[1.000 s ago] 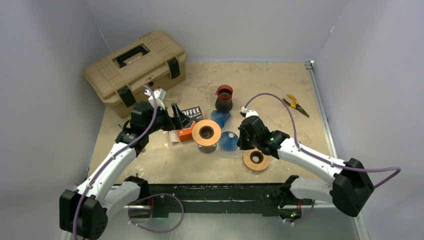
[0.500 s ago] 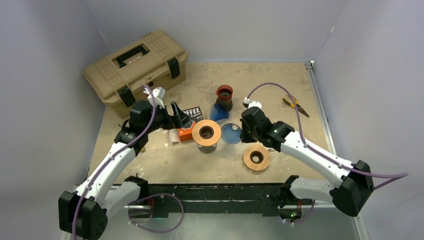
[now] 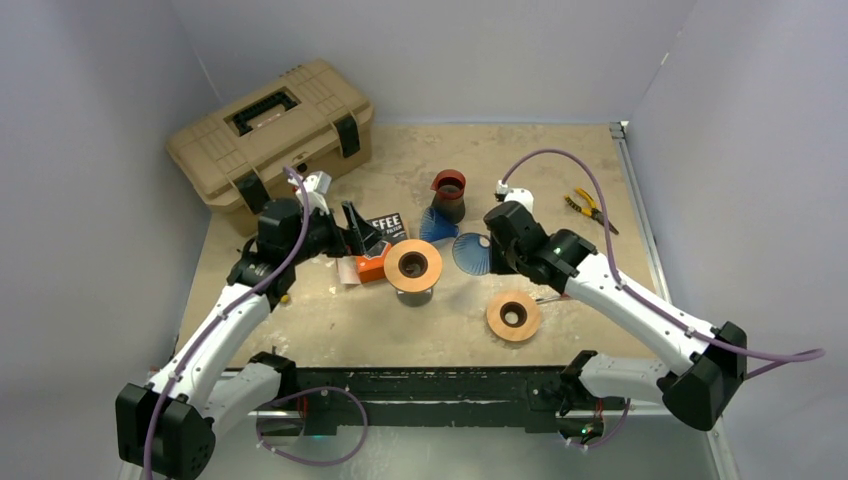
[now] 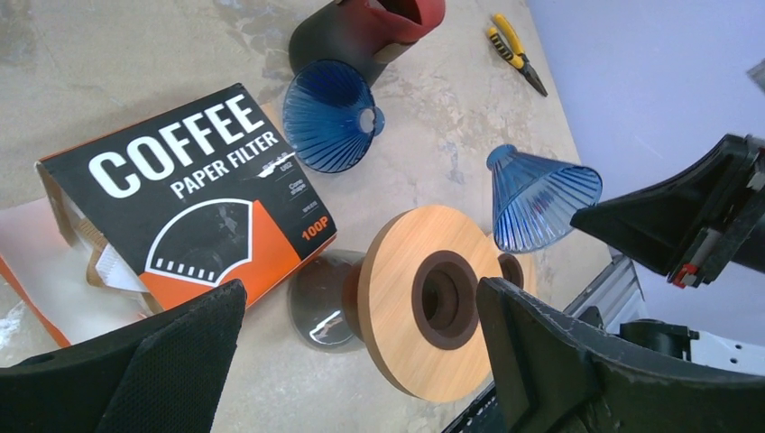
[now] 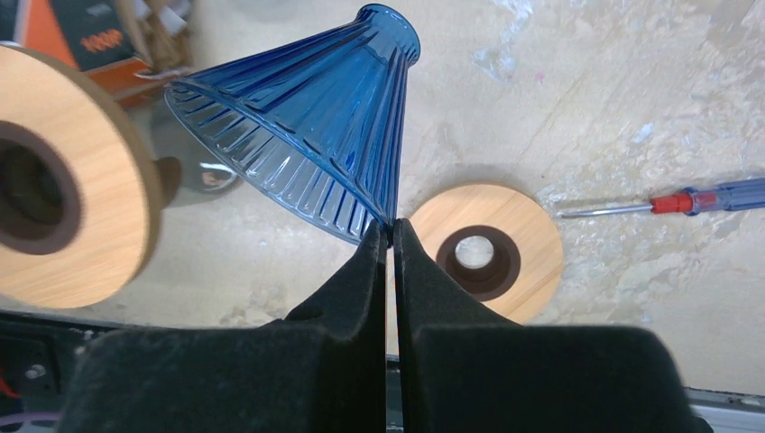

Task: Place the coffee filter in the dripper
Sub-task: Pick up the coffee dripper from the center of the board, then place the coffee dripper in the dripper holder.

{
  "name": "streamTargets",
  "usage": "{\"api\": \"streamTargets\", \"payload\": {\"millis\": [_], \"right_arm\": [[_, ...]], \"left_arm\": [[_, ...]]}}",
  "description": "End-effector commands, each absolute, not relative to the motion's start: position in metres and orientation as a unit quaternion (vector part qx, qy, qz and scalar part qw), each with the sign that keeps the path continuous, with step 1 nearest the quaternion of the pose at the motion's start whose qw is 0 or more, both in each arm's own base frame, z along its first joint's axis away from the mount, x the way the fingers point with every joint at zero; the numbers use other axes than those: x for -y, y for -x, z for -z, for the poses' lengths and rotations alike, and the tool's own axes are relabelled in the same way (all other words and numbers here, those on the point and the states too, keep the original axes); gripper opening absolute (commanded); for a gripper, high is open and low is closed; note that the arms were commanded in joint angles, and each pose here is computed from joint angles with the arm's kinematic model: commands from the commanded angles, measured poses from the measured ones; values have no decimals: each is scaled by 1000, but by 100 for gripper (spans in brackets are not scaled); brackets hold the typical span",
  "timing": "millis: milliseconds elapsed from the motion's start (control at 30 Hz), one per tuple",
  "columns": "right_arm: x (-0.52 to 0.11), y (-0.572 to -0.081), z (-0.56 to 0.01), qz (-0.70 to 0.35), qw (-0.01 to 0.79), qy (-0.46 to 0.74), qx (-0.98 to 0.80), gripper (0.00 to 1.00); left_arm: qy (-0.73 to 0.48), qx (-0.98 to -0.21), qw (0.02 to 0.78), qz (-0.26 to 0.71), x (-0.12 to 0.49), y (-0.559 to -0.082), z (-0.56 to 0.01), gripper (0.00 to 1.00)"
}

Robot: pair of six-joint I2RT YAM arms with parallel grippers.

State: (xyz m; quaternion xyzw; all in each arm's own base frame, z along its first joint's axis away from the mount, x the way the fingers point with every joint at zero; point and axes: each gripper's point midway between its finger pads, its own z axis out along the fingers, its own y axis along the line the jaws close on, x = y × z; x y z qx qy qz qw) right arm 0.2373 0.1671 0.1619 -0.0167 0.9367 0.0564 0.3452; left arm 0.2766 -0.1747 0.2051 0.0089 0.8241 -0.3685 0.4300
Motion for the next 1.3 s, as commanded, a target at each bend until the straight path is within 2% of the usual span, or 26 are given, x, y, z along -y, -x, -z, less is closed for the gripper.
{"api": "streamTargets", "payload": {"millis": [0, 500, 800, 967, 1267], "right_arm": [[-177, -254, -217, -94, 407, 2, -908, 0], [-248, -263, -268, -243, 410, 65, -877, 0], [-275, -259, -275, -302, 393, 87, -864, 0], [-285, -255, -289, -333, 390, 98, -853, 0], [-293, -256, -293, -345, 386, 107, -849, 0]], "left_arm": [[-35, -791, 459, 403, 184, -277, -248, 99], [-60, -766, 459, 445, 220, -269, -296, 98], [-82, -771, 466, 425, 245, -266, -305, 92], [-77, -789, 476, 382, 240, -271, -296, 87], [-74, -812, 471, 337, 236, -275, -272, 68]]}}
